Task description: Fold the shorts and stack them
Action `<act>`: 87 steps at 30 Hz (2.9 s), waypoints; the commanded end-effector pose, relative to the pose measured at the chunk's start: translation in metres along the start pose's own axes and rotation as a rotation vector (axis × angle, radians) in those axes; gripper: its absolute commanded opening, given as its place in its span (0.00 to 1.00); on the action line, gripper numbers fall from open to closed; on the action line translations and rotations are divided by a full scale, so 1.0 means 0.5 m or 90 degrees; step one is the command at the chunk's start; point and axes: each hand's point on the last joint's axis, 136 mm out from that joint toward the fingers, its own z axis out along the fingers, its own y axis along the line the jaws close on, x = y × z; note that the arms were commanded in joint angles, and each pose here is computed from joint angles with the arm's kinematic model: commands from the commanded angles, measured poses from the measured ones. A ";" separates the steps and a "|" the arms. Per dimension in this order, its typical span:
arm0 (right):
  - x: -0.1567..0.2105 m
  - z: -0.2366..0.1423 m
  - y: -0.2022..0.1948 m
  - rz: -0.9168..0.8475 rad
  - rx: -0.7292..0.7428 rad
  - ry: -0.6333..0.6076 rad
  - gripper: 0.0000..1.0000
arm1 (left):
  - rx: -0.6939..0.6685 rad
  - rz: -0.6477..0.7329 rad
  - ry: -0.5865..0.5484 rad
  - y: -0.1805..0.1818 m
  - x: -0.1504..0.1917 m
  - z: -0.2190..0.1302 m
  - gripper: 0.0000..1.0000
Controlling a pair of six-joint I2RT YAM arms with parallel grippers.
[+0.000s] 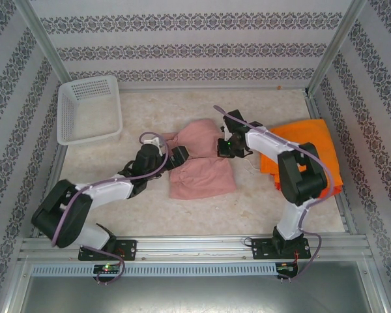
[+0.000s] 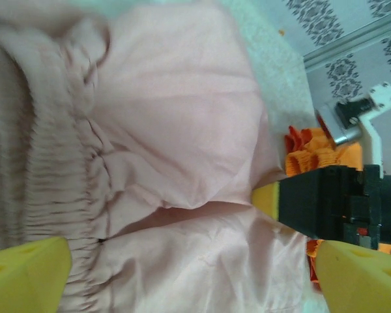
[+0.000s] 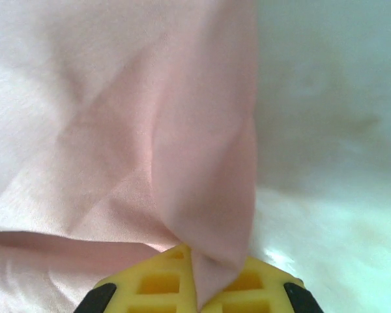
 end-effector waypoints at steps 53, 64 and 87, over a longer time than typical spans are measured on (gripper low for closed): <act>-0.124 -0.599 -0.406 0.030 0.451 -0.222 0.00 | -0.047 0.018 -0.053 0.038 -0.035 -0.063 1.00; -0.115 -0.580 -0.561 0.072 0.578 -0.184 0.06 | -0.055 0.016 -0.048 0.051 -0.039 -0.071 1.00; -0.117 -0.436 -0.253 0.274 -0.134 -0.336 0.98 | -0.063 0.009 -0.073 0.067 -0.048 -0.113 1.00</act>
